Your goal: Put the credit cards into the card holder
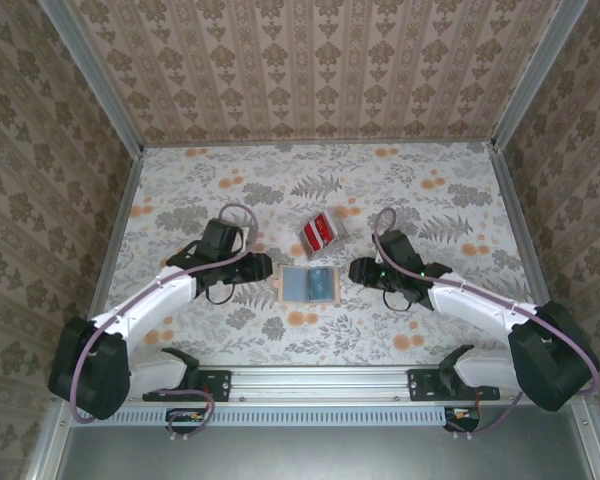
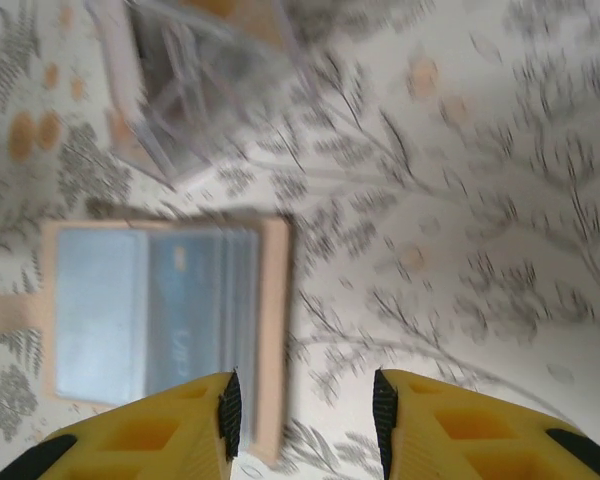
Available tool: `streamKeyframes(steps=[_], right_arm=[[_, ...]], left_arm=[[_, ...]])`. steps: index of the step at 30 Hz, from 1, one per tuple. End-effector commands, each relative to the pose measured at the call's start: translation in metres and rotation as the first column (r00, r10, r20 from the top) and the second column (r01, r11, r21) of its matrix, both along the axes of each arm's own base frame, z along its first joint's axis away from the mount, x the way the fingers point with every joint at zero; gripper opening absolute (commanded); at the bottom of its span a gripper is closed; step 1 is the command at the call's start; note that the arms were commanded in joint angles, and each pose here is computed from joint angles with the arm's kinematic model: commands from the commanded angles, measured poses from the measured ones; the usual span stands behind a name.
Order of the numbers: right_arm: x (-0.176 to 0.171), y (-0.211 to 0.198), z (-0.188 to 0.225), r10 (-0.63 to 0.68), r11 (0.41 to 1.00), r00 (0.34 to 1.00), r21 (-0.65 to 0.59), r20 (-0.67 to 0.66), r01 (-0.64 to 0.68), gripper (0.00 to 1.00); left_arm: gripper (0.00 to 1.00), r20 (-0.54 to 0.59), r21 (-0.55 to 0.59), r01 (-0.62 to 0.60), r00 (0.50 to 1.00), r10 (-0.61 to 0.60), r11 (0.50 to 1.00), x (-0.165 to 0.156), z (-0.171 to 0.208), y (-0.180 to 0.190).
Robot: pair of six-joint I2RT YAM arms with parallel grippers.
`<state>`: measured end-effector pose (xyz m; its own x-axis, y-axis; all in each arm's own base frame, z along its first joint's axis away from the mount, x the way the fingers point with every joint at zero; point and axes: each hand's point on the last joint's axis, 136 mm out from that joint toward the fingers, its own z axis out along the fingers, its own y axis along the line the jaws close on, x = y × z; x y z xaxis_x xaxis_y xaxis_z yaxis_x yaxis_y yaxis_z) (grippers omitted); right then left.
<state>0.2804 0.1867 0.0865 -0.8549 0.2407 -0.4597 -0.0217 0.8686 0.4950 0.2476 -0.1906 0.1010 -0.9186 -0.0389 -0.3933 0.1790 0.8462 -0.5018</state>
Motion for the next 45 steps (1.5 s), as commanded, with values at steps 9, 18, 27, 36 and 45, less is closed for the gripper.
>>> streamKeyframes(steps=[9,18,27,36,45], right_arm=[[0.079,0.026,0.030,0.106,0.984,0.994,-0.143,0.021,-0.102,0.46],[0.119,0.038,0.023,0.122,0.963,0.992,-0.239,-0.011,-0.121,0.46],[0.131,0.047,0.008,0.149,0.945,0.986,-0.282,-0.075,-0.164,0.47],[0.141,0.052,0.003,0.160,0.919,0.982,-0.349,-0.097,-0.184,0.48],[0.140,0.056,0.002,0.168,0.912,0.980,-0.362,-0.103,-0.194,0.48]], left_arm=[[0.48,0.068,-0.037,0.054,0.996,-0.052,0.998,0.044,0.032,-0.009],[0.47,0.047,-0.167,0.122,0.992,-0.116,0.978,0.079,0.025,-0.051],[0.47,0.005,-0.228,0.160,0.987,-0.163,0.960,0.094,0.004,-0.079],[0.45,-0.047,-0.254,0.155,0.984,-0.172,0.955,0.101,-0.023,-0.092],[0.45,-0.084,-0.298,0.206,0.967,-0.241,0.932,0.089,-0.037,-0.122]])
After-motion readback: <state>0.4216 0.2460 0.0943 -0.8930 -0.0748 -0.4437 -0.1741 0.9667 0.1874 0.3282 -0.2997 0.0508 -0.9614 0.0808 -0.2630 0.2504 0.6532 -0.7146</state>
